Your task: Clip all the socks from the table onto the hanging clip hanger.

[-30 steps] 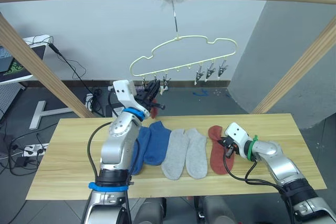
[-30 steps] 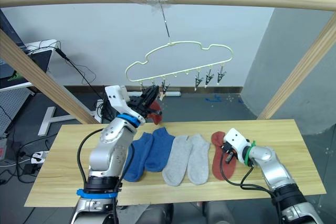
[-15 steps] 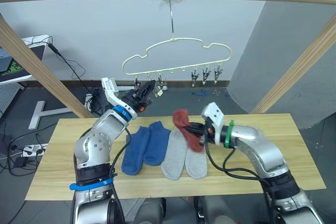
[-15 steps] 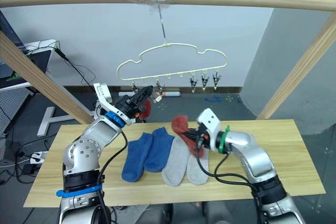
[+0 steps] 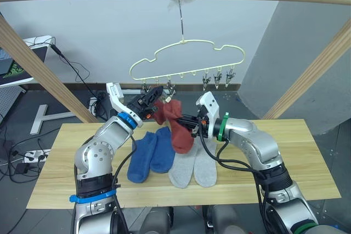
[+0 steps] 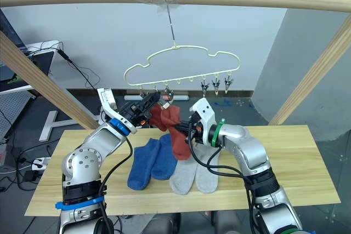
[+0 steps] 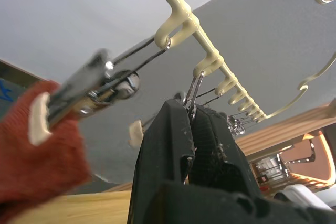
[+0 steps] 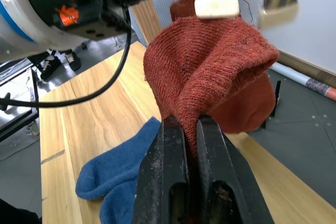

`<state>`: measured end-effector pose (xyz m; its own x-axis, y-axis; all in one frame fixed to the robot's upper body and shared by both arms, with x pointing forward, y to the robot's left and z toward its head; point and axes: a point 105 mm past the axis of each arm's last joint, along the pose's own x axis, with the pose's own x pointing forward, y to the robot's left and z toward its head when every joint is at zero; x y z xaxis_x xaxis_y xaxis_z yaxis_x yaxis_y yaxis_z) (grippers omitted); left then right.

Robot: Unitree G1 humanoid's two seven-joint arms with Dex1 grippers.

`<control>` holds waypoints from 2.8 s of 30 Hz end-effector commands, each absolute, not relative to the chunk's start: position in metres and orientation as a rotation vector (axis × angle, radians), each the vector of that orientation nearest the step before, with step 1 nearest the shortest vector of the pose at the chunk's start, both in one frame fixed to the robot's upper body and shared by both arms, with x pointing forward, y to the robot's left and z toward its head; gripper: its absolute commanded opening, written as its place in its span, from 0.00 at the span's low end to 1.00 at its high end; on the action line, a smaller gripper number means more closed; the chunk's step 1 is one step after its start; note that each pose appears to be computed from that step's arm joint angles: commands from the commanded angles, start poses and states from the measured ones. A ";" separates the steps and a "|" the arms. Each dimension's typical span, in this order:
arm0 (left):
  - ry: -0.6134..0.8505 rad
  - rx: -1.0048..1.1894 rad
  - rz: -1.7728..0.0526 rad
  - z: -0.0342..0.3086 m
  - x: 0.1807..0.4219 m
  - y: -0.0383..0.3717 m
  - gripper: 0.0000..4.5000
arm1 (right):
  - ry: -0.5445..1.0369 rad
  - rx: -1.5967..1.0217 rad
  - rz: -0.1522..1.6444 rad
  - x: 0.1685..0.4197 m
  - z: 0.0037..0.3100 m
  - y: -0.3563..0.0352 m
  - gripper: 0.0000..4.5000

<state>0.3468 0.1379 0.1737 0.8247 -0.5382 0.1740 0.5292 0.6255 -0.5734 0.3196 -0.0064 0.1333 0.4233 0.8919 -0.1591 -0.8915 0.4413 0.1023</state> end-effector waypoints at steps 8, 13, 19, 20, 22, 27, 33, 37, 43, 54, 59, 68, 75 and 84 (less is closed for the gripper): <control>0.025 -0.642 -0.626 0.174 0.344 0.134 0.00 | 0.143 0.059 1.129 0.321 0.154 0.002 0.01; 0.022 -0.640 -0.636 0.174 0.342 0.132 0.00 | 0.142 0.059 1.123 0.323 0.153 0.006 0.01; 0.003 -0.623 -0.631 0.175 0.342 0.134 0.16 | 0.140 0.059 1.133 0.322 0.154 0.009 0.00; -0.005 -0.636 -0.635 0.176 0.341 0.135 0.20 | 0.139 0.057 1.130 0.322 0.154 0.009 0.00; -0.008 -0.642 -0.634 0.177 0.341 0.136 0.34 | 0.140 0.055 1.123 0.323 0.153 0.009 0.00; -0.006 -0.619 -0.589 0.173 0.342 0.142 0.67 | 0.140 0.046 1.117 0.324 0.152 0.010 0.00; -0.007 -0.603 -0.605 0.174 0.338 0.142 1.00 | 0.140 0.038 1.115 0.324 0.151 0.014 0.00; 0.012 -0.571 -0.641 0.173 0.331 0.139 1.00 | 0.135 0.014 1.065 0.332 0.149 0.014 0.00; 0.016 -0.564 -0.637 0.172 0.329 0.141 1.00 | 0.139 0.018 1.067 0.332 0.148 0.014 0.27; 0.042 -0.526 -0.663 0.166 0.323 0.134 1.00 | 0.162 0.018 1.081 0.327 0.143 0.012 0.99; 0.054 -0.441 -0.702 0.162 0.315 0.125 1.00 | 0.167 -0.017 1.032 0.332 0.138 -0.002 0.99; -0.062 -0.229 -0.698 0.168 0.317 0.100 1.00 | 0.178 -0.059 0.967 0.336 0.134 -0.037 0.99; -0.167 -0.096 -0.618 0.176 0.334 0.093 0.55 | 0.165 -0.079 0.944 0.333 0.139 -0.053 1.00; -0.210 -0.048 -0.508 0.176 0.368 0.096 0.55 | 0.136 -0.064 0.899 0.333 0.153 -0.064 1.00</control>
<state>0.3647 0.0961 0.1655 0.8567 -0.4883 0.1660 0.4988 0.8663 -0.0262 0.3344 -0.0653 0.1397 0.6110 0.7670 -0.1959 -0.7806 0.6249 0.0121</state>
